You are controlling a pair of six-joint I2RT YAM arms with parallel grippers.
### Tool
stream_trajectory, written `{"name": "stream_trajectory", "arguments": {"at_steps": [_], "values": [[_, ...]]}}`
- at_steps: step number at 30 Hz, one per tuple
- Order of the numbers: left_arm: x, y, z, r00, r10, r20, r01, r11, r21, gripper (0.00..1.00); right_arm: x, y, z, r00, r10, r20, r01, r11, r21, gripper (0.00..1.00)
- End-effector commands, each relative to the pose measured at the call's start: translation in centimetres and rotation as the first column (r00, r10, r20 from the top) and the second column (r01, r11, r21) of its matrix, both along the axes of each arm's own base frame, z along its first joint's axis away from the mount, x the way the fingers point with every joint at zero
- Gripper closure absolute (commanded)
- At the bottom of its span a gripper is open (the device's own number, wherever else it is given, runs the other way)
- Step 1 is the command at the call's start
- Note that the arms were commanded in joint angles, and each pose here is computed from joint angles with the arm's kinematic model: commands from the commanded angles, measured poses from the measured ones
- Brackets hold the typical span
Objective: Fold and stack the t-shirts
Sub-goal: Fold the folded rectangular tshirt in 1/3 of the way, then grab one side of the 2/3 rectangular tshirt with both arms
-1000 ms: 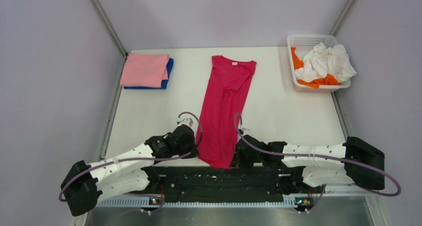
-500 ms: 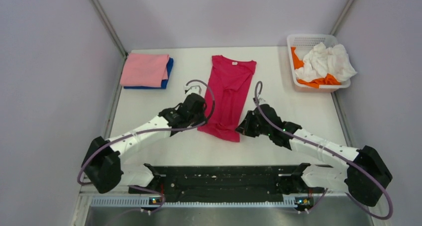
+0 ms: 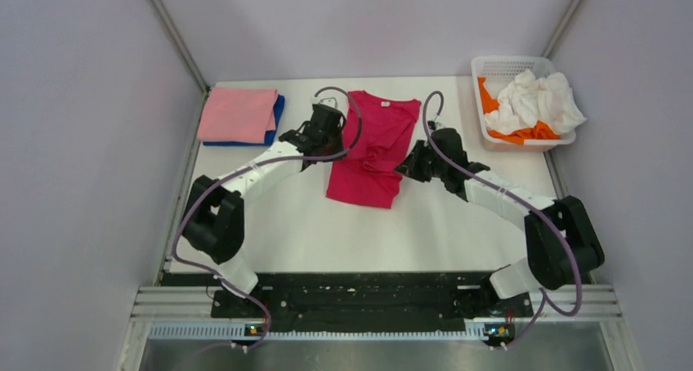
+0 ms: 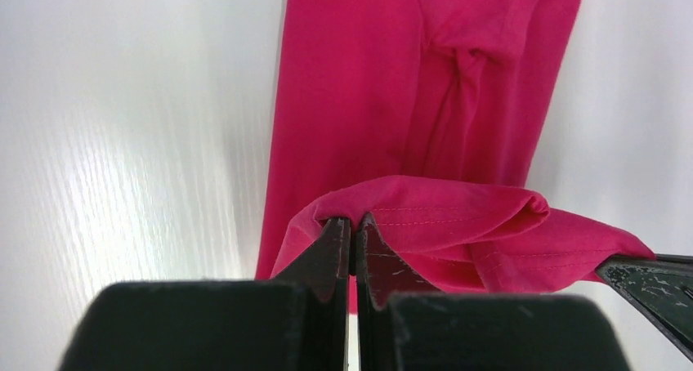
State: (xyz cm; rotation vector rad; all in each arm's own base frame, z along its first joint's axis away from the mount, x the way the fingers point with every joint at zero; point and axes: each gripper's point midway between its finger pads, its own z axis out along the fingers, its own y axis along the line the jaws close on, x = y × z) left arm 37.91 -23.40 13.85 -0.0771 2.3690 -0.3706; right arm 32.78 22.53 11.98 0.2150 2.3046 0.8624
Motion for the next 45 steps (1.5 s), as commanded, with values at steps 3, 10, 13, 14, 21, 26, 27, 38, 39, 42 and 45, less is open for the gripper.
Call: {"name": "stream_trajectory", "arguments": {"at_steps": [3,10,13,14,21,26,27,38,39,42,45], "values": [[4.0,-0.4,-0.2,1.0,-0.029,0.006,0.029,1.0,0.012,1.0,4.4,1.1,1.2,0.996,0.047,0.073,-0.052,0.997,0.064,1.0],[6.4,-0.9,-1.9,0.999,-0.048,-0.02,0.048,0.999,0.007,1.0,7.0,0.6,-0.5,0.998,0.01,0.055,-0.014,0.998,0.068,1.0],[7.8,-0.8,-2.3,0.999,-0.026,-0.034,0.026,1.0,-0.007,0.89,8.8,-0.5,-2.0,0.999,-0.051,0.007,0.051,0.996,0.074,1.0],[8.2,-0.9,-2.5,0.999,-0.02,-0.041,0.02,1.0,-0.012,0.76,9.4,-0.7,-2.1,0.998,-0.067,-0.001,0.067,0.994,0.09,1.0],[11.4,-1.6,0.2,0.999,-0.037,-0.016,0.035,0.993,-0.117,0.02,14.8,-4.0,1.3,0.975,-0.214,0.055,0.206,0.97,0.128,0.47],[9.9,-0.1,2.7,0.999,-0.018,0.034,0.022,0.992,-0.121,0.01,13.0,-5.3,1.6,0.979,-0.19,0.076,0.188,0.982,0.028,0.1],[9.0,0.3,2.6,0.999,-0.018,0.026,0.021,0.993,-0.119,0.01,12.2,-5.4,1.2,0.982,-0.177,0.069,0.176,0.984,0.018,0.1],[-4.0,3.9,-5.3,0.975,0.0,-0.224,-0.034,0.988,-0.151,0.06,-3.0,-0.4,-3.9,0.999,0.047,-0.029,-0.048,0.997,-0.067,0.26],[-4.4,4.1,-5.9,0.971,0.005,-0.238,-0.042,0.988,-0.149,0.09,-3.7,-0.2,-4.4,0.998,0.049,-0.031,-0.051,0.996,-0.068,0.31],[-4.9,3.9,-7.2,0.965,0.001,-0.263,-0.045,0.986,-0.162,0.17,-4.7,0.5,-5.5,0.998,0.055,-0.038,-0.057,0.997,-0.048,0.39],[-4.9,3.3,-7.9,0.96,-0.012,-0.281,-0.041,0.982,-0.182,0.25,-4.5,1.2,-6.5,0.998,0.058,-0.035,-0.059,0.998,-0.028,0.45]]}}
